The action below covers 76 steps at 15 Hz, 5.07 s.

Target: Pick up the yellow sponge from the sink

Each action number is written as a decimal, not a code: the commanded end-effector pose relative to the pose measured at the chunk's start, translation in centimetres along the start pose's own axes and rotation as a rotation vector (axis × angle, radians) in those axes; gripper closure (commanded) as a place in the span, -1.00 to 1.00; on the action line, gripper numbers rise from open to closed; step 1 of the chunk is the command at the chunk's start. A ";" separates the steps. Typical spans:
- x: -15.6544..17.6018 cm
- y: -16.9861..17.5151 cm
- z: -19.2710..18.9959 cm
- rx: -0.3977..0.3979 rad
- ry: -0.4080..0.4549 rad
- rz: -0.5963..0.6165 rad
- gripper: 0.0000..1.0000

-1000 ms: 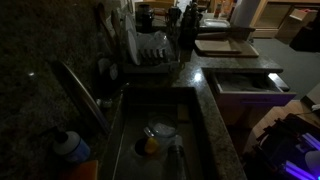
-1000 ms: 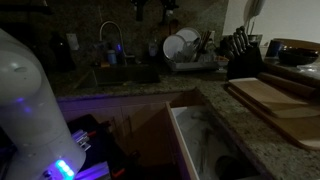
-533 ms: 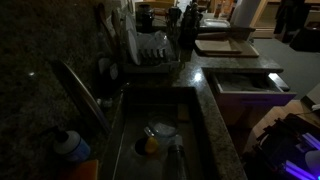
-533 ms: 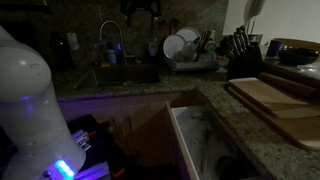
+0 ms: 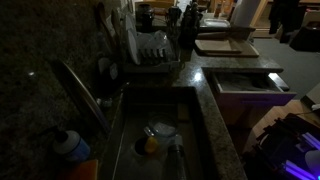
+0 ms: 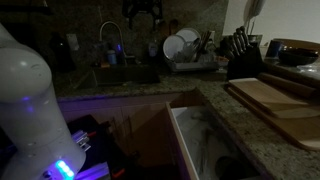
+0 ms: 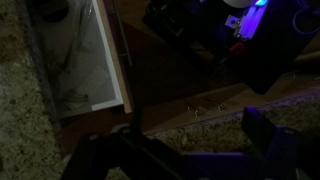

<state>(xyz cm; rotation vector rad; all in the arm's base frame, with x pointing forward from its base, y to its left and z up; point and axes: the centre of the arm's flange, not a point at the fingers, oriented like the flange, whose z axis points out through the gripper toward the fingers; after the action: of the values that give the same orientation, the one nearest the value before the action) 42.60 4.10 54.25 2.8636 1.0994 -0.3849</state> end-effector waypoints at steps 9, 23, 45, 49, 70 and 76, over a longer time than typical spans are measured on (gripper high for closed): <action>13.6 -3.3 1.1 -0.124 0.035 -0.476 -1.00; 14.3 0.2 2.1 -0.011 0.294 -0.307 -1.00; 24.7 -1.3 2.5 -0.148 0.300 -0.297 -1.00; 28.2 -1.2 0.8 -0.038 0.309 -0.262 -1.00; 40.2 -8.4 9.6 0.522 0.121 -0.308 -1.00; 42.8 -11.3 18.7 0.473 -0.102 -0.020 -1.00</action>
<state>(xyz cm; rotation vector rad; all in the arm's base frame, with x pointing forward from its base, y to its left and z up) 61.19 36.82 28.83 3.2073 1.3515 -0.7713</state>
